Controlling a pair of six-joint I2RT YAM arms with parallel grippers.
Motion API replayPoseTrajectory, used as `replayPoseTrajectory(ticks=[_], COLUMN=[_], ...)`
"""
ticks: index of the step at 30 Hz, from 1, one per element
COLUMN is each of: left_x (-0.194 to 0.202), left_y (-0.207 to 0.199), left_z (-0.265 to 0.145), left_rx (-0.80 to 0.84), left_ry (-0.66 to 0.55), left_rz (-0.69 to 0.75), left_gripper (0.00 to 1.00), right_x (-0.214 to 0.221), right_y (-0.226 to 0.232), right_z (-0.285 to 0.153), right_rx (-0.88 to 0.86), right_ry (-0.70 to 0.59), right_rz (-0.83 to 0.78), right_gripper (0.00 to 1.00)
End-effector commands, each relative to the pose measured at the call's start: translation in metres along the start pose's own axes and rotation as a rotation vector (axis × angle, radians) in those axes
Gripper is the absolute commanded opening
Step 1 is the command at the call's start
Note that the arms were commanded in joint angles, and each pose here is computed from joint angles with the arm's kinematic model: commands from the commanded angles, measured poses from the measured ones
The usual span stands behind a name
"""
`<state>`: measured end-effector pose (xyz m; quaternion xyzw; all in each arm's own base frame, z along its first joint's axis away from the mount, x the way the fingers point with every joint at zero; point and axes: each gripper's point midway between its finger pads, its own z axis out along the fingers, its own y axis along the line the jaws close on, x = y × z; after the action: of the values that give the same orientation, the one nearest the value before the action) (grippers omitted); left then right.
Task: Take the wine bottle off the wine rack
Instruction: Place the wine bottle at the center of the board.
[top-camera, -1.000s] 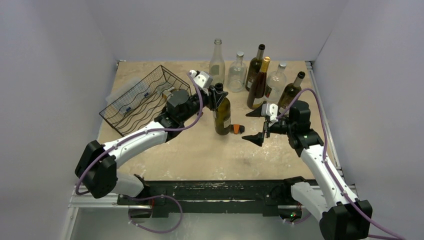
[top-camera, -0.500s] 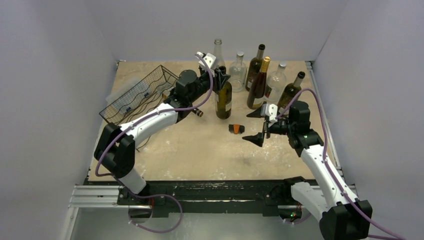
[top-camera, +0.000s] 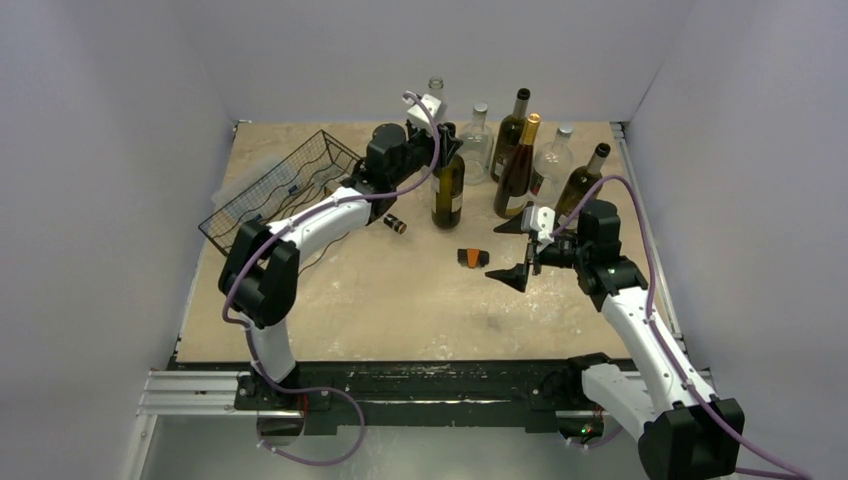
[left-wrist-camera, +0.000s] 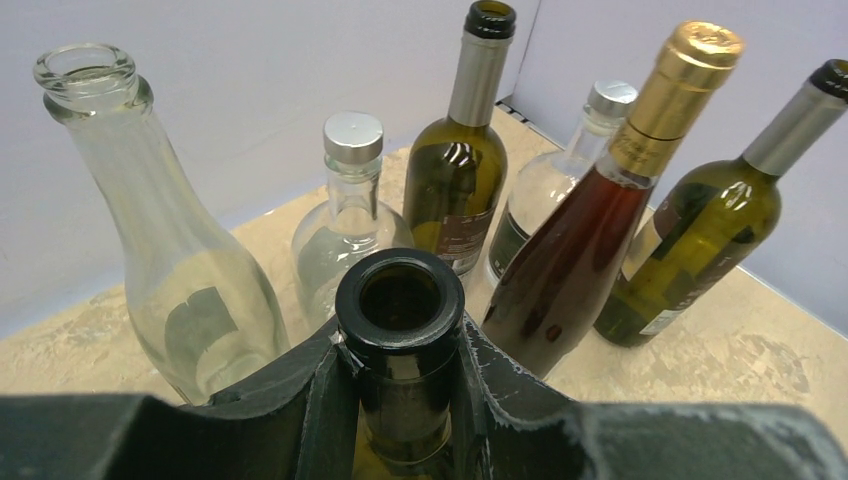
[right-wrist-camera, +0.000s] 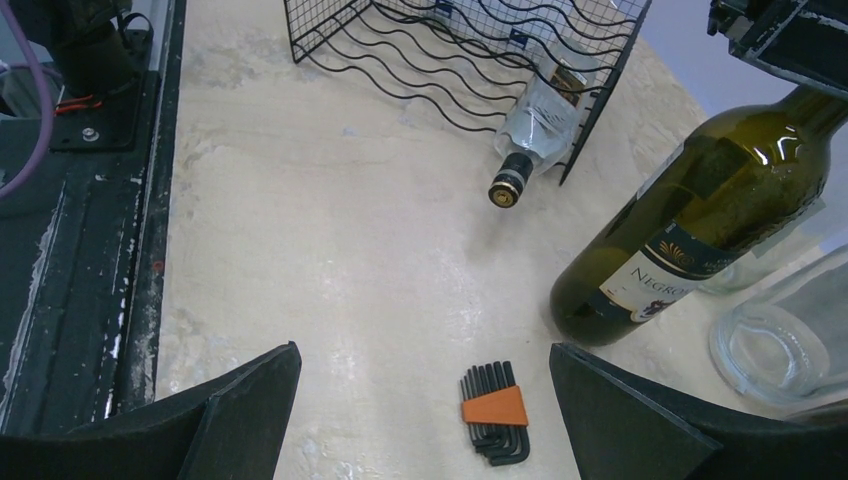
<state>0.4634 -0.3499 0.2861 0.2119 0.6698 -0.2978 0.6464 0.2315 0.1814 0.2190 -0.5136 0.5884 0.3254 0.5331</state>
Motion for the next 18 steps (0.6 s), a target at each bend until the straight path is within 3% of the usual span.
replayPoseTrajectory(ticks=[1, 12, 18], left_x=[-0.085, -0.076, -0.057], left_y=[-0.003, 0.009, 0.018], left_z=[0.009, 0.031, 0.033], left_rx=[0.036, 0.033, 0.009], left_ry=[-0.225, -0.189, -0.148], left_rz=[0.032, 0.068, 0.059], left_gripper=[0.0, 0.0, 0.14], right_x=[-0.015, -0.013, -0.012], right_y=[-0.009, -0.009, -0.009], right_z=[-0.003, -0.003, -0.003], right_rx=[0.017, 0.012, 0.011], right_ry=[-0.01, -0.002, 0.004], right_rz=[-0.044, -0.043, -0.043], right_gripper=[0.99, 0.99, 0.99])
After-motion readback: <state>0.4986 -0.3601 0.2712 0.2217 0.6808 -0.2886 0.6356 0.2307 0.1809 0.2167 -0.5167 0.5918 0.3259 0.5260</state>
